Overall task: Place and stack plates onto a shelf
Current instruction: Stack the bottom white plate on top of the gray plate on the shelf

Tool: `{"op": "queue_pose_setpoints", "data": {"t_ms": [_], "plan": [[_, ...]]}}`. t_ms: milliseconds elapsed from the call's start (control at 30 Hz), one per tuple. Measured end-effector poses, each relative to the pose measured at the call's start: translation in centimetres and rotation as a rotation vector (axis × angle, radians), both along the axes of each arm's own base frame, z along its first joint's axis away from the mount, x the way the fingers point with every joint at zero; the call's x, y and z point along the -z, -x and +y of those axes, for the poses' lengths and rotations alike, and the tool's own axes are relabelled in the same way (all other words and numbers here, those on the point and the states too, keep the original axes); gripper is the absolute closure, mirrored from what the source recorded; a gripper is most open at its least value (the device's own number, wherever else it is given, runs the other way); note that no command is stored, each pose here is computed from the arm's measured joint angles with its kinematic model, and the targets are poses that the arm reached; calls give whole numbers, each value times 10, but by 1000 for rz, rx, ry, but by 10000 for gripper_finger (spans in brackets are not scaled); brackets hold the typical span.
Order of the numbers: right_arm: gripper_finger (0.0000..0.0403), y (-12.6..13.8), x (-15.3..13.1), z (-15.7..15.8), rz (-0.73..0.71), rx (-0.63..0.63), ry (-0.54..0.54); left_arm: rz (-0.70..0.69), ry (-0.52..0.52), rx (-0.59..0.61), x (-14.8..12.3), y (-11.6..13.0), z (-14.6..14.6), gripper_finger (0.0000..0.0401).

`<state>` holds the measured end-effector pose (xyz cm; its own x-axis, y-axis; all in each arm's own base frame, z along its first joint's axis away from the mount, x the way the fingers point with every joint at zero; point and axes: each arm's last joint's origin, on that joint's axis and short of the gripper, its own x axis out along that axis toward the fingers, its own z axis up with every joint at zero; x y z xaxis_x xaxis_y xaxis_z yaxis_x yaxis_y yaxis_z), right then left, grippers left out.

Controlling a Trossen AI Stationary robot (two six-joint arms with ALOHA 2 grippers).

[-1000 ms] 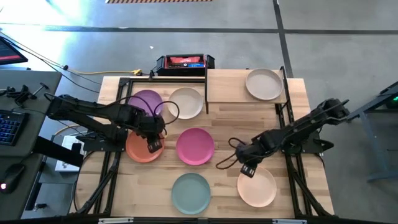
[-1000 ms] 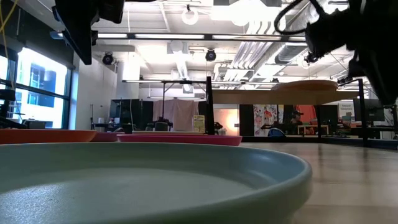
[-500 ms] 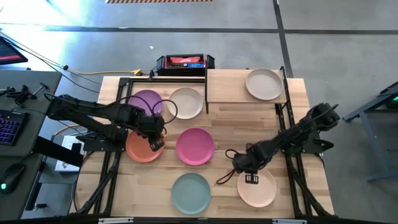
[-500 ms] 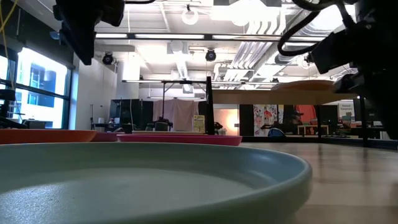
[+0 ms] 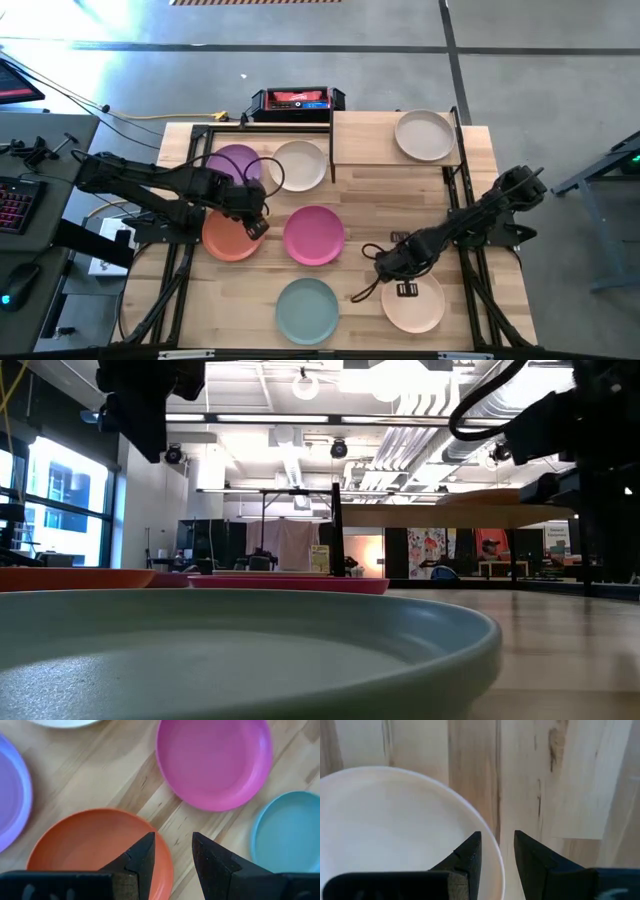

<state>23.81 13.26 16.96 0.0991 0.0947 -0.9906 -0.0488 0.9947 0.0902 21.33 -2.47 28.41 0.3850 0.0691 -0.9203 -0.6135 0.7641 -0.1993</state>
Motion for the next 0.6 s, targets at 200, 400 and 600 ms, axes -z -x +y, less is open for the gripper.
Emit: {"op": "queue_pose_setpoints", "data": {"t_ms": [200, 400, 600], "plan": [[308, 9, 12, 4, 6, -29, 9, -24, 2, -15, -1, -2, 0, 284], [308, 13, 15, 1, 7, 16, 69, -33, 0, -47, -1, -2, 0, 284], [308, 16, 22, -1, 14, -9, 63, -66, 6, -47, -2, -5, 0, 284]]}}
